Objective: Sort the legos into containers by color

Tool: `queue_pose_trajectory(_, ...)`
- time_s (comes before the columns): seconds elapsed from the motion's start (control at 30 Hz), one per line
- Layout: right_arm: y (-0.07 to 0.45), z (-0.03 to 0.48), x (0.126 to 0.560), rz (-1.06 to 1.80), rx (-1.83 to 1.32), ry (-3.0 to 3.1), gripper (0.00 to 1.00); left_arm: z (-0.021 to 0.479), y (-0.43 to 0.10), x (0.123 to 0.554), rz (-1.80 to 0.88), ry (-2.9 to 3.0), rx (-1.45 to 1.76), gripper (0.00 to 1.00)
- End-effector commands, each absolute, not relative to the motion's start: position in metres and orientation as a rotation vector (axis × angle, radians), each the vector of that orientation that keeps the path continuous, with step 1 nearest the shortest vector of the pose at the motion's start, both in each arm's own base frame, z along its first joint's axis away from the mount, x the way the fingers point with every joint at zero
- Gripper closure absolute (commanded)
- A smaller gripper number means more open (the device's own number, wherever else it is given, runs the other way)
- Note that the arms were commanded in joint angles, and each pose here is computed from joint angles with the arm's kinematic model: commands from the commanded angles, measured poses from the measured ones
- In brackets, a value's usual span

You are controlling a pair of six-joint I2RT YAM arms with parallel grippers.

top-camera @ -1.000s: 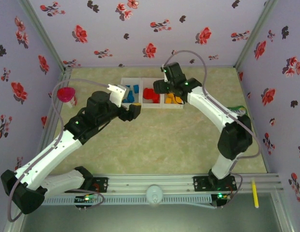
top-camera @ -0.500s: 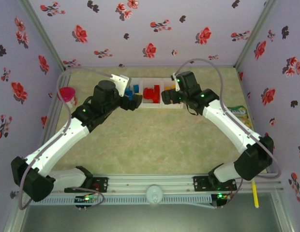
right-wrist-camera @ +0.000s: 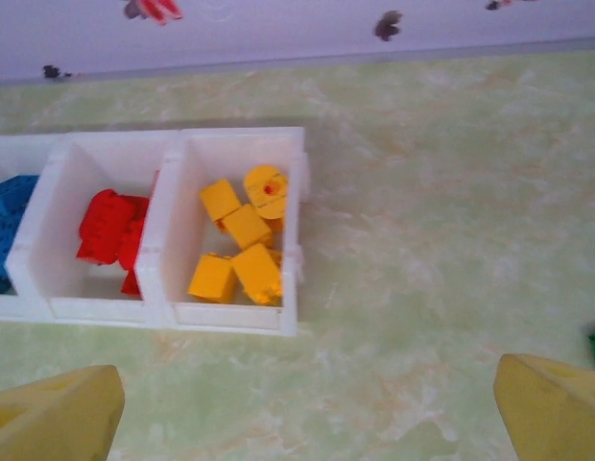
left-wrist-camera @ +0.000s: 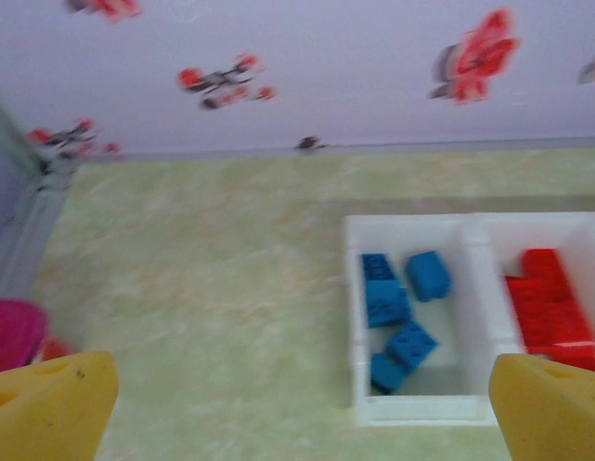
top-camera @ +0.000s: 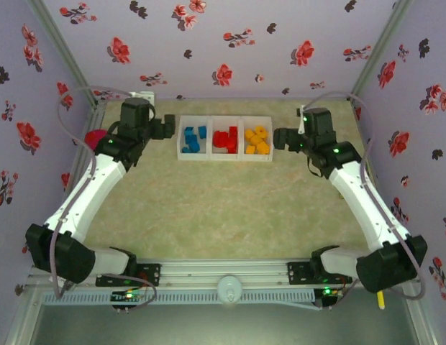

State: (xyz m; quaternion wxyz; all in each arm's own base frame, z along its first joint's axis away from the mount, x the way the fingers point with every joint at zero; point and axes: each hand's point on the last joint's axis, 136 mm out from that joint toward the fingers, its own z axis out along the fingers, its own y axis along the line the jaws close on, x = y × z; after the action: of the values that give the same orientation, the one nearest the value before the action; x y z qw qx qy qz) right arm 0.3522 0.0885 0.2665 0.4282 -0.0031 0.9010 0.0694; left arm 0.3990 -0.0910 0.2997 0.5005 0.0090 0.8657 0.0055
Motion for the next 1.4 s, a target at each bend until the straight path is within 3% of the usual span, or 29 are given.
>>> queue_pose_trajectory(0.0,0.069,0.266,0.351,0.175,0.092,2.203,0.00,0.298,-0.037,0.395,0.132,2.082,-0.142,0.00)
queue_pose_trajectory(0.27,0.040,0.255,0.347,0.116,0.159,2.153,0.01,0.253,0.047,0.369,0.203,2.068,-0.483,0.00)
queue_pose_trajectory(0.4,0.025,0.247,0.347,0.074,0.205,2.151,0.00,0.219,0.064,0.363,0.256,2.055,-0.484,0.00)
queue_pose_trajectory(0.83,0.001,0.197,0.362,-0.007,0.262,2.049,0.00,0.159,0.066,0.361,0.277,1.846,-0.368,0.00)
queue_pose_trajectory(1.37,-0.004,0.150,0.375,-0.132,0.117,2.043,0.01,0.114,0.056,0.375,0.218,1.806,-0.296,0.00)
